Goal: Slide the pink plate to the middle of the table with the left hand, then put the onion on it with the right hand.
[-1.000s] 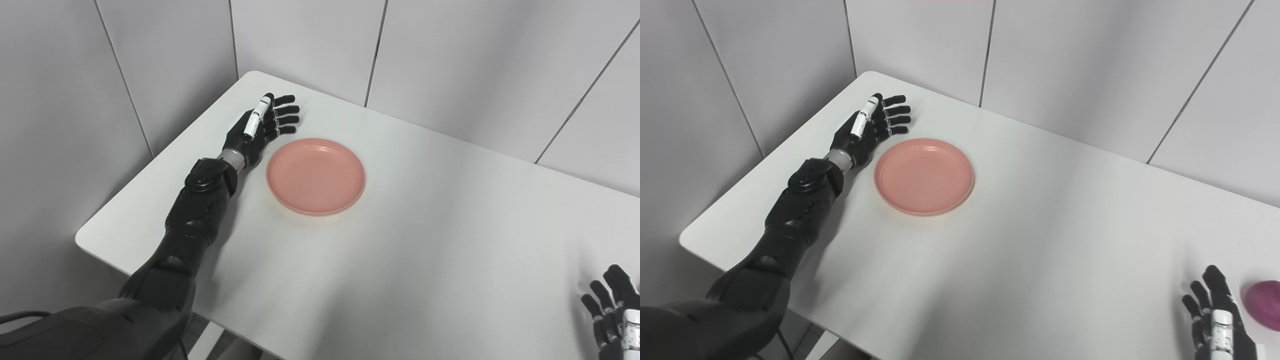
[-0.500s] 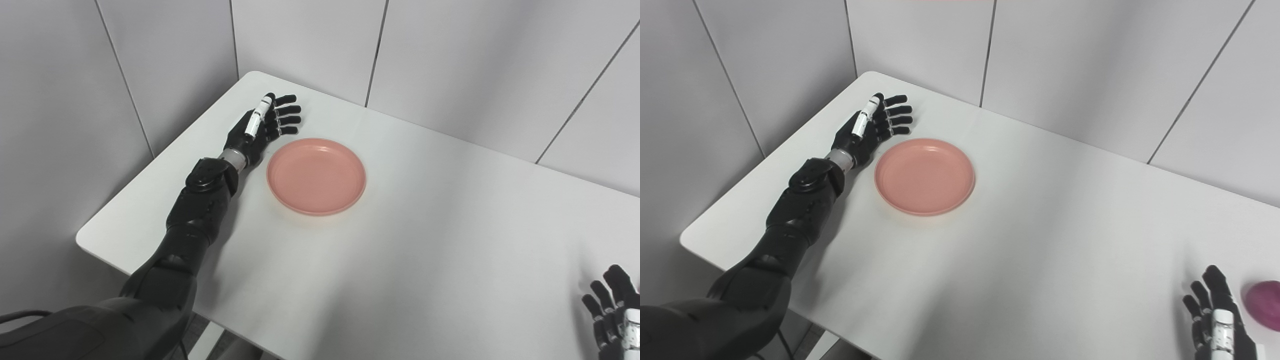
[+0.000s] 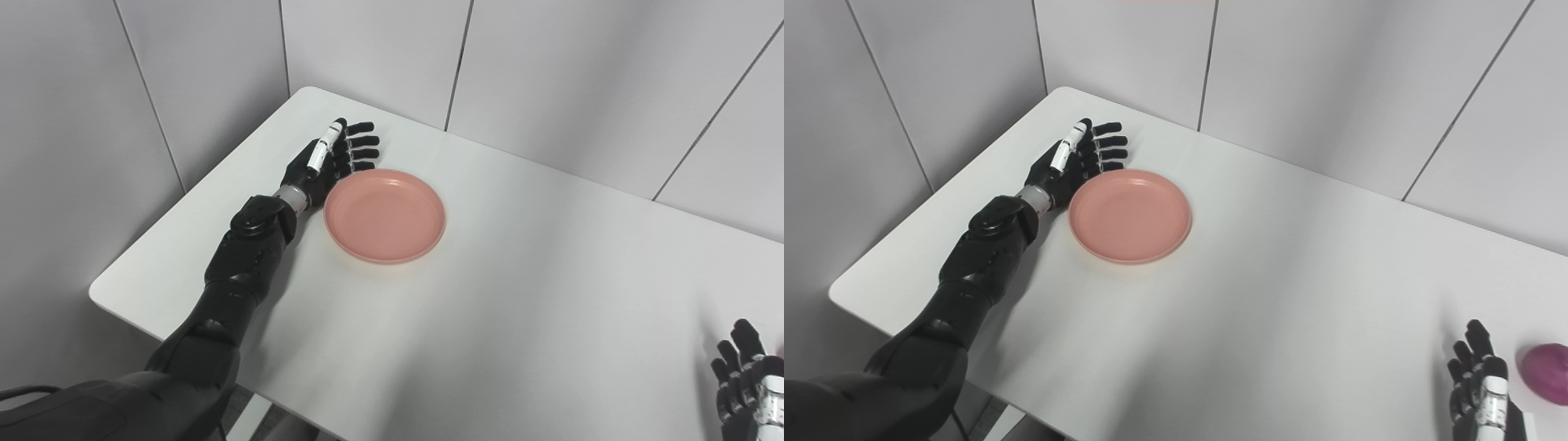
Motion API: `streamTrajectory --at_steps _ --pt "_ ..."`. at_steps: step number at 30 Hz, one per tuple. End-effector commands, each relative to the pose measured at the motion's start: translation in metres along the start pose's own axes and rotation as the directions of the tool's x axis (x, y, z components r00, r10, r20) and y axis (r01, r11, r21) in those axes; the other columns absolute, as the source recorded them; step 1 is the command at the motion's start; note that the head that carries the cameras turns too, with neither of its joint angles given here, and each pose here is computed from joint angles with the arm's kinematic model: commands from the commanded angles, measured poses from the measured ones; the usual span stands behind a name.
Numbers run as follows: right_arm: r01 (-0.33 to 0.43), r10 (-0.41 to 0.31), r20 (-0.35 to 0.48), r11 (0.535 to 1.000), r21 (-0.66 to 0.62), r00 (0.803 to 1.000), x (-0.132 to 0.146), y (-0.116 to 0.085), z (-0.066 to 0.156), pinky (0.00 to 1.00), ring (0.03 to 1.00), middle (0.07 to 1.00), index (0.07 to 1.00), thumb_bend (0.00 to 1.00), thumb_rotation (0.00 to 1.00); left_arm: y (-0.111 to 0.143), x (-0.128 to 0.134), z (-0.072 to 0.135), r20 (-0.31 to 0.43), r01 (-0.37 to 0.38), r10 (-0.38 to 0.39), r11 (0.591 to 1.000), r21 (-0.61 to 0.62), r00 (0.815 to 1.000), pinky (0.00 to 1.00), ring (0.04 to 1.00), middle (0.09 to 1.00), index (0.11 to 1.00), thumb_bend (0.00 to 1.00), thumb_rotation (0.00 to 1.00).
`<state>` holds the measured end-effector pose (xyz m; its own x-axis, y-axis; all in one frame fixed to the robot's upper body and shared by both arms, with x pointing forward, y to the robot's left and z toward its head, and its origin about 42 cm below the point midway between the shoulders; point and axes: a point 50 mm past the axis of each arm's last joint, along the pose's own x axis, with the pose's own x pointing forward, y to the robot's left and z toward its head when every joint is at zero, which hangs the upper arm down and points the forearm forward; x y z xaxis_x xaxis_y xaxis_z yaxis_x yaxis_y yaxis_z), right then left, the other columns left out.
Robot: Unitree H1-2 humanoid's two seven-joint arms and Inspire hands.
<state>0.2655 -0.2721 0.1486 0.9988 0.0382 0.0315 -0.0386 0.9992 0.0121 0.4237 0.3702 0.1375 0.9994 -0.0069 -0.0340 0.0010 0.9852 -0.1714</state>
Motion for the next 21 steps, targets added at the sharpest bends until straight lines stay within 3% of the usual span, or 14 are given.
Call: streamTrajectory --at_steps 1,12,21 --pt "-0.007 0.008 0.079 1.000 -0.007 0.997 0.006 0.003 0.019 1.00 1.000 1.000 0.963 0.47 1.00 -0.008 0.007 0.017 0.048 0.036 -0.036 0.999 0.001 0.998 0.69 0.722 0.732 0.722 0.33 1.00" --pt "-0.003 0.002 0.089 1.000 0.003 0.996 0.004 0.009 0.024 1.00 1.000 1.000 0.990 0.32 1.00 -0.025 0.006 0.018 0.043 0.064 -0.063 0.998 -0.002 0.997 0.70 0.736 0.741 0.726 0.36 1.00" --pt "-0.001 0.001 0.100 1.000 0.004 0.995 0.004 0.015 0.030 1.00 1.000 1.000 1.000 0.10 1.00 -0.039 0.006 0.018 0.034 0.090 -0.090 0.996 -0.001 0.995 0.70 0.738 0.745 0.731 0.34 1.00"
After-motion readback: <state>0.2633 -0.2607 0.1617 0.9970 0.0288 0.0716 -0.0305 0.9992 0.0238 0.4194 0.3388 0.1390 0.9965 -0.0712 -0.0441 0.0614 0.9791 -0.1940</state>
